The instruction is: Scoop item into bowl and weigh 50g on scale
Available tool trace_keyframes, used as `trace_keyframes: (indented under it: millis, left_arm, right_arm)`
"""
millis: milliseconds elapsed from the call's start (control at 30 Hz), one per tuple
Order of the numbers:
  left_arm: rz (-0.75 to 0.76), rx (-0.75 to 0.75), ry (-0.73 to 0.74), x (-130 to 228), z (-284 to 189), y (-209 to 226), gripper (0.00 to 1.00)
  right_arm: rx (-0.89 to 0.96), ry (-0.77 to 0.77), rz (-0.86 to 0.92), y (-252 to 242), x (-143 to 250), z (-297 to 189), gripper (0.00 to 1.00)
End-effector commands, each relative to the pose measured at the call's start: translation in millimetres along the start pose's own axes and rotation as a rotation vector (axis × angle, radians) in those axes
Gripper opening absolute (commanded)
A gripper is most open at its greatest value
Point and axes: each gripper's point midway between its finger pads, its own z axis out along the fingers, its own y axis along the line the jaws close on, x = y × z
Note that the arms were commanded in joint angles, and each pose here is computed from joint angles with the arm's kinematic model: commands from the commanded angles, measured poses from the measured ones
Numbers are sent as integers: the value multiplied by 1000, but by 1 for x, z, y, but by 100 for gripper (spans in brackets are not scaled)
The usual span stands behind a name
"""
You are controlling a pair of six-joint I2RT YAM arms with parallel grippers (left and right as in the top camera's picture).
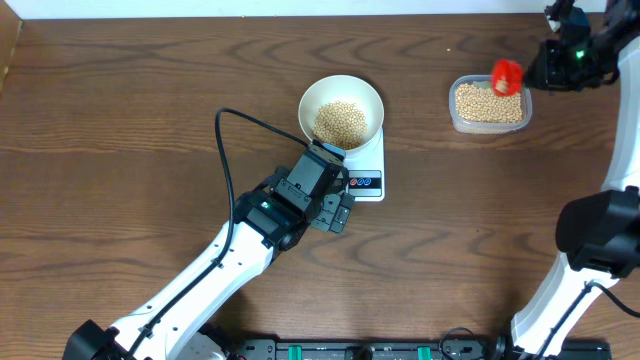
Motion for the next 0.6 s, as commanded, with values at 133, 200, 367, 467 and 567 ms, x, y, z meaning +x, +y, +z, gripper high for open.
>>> trace_keyframes:
  millis: [133, 200, 367, 467, 567]
  left_arm:
    - [6, -5, 3, 0, 0, 2, 97]
    - [6, -5, 3, 0, 0, 2, 97]
    - [6, -5, 3, 0, 0, 2, 97]
    - [6, -5, 3, 0, 0, 2, 97]
    - [6, -5, 3, 0, 0, 2, 97]
  right_arm:
    - [643, 0, 97, -37, 1, -21, 1]
    - [714, -4, 62, -31, -1, -22, 1]
    - [755, -33, -14, -6, -10, -17, 1]
    - [758, -69, -31, 2, -17, -16, 1]
    - [637, -78, -82, 21, -24, -2, 1]
